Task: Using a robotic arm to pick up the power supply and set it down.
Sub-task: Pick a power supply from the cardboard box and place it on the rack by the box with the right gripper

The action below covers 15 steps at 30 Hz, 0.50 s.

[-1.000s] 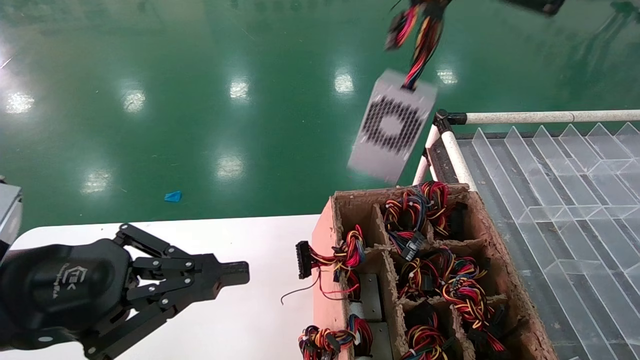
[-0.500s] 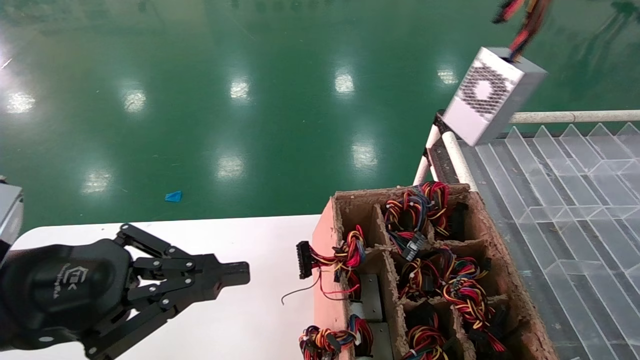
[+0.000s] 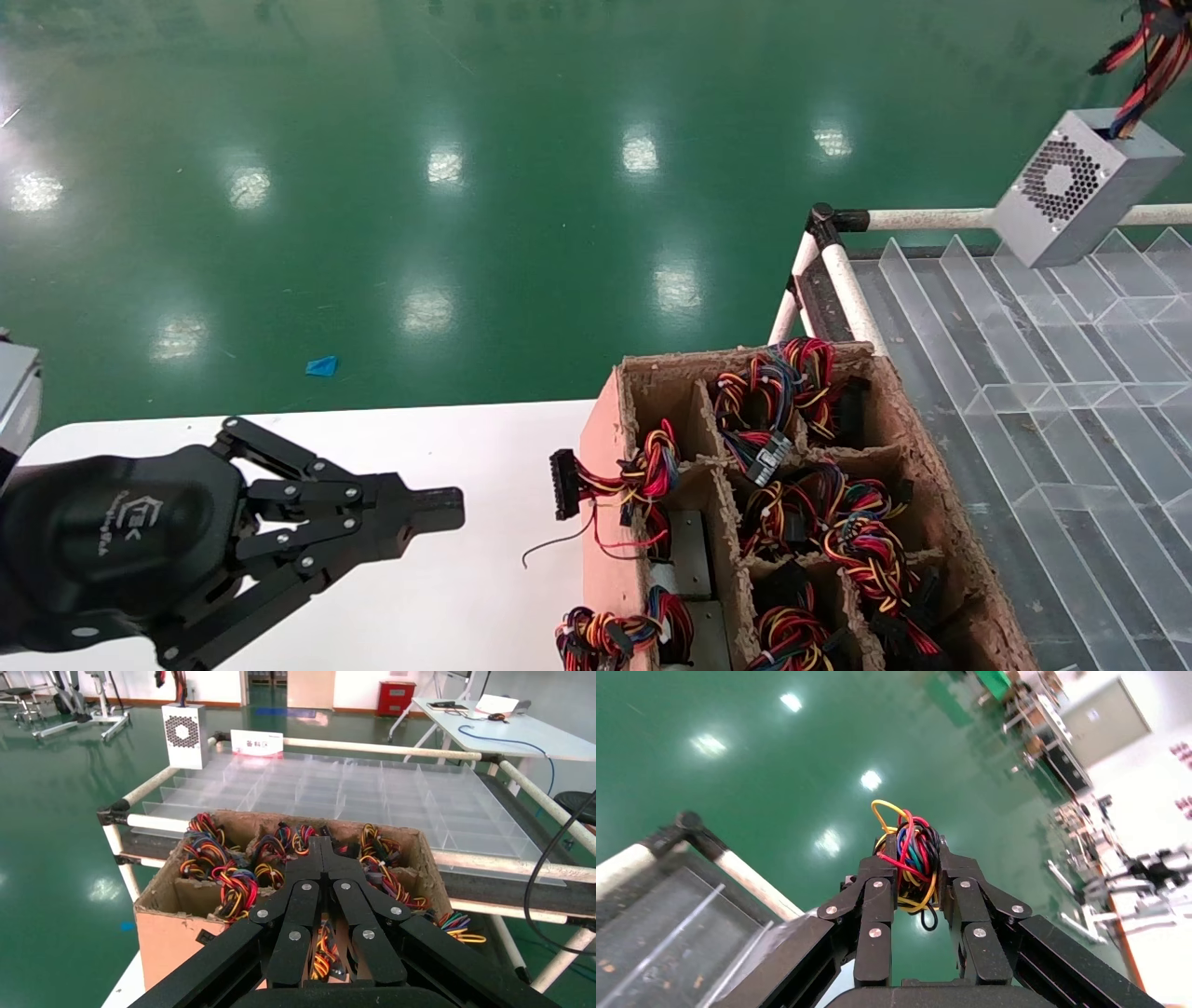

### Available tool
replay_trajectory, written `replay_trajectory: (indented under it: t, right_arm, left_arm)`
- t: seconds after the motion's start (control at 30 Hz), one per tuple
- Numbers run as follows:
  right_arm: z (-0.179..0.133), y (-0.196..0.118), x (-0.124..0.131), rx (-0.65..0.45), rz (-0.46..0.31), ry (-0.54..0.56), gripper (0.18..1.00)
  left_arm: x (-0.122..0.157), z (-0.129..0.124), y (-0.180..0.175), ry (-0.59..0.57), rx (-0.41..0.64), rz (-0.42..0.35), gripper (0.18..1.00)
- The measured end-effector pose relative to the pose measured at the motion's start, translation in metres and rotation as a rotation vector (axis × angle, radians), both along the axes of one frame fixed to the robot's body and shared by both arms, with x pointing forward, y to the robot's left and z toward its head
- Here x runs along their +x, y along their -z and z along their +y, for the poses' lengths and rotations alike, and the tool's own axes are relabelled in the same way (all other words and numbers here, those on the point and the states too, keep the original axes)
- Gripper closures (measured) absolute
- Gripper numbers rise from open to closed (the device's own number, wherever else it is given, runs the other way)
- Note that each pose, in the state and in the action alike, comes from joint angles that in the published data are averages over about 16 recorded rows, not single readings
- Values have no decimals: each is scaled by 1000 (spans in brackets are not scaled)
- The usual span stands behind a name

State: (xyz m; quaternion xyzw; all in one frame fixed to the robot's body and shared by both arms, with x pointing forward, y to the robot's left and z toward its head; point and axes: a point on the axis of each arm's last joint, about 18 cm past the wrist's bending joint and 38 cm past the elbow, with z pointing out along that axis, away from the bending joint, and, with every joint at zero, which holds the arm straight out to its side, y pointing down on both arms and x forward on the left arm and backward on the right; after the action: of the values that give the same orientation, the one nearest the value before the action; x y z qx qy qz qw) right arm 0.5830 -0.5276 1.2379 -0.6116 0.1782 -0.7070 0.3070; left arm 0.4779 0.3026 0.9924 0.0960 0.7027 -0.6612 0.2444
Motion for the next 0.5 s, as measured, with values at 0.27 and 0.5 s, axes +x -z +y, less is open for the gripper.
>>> replay_trajectory:
  t: [0.27,0.5]
  right_arm:
    - [-3,13,18,28,8,40,901]
    - [9,21,32,43,17,20,902]
  left_arm:
    - [0,0,0,0,0,0,993]
    - [0,0,0,0,0,0,993]
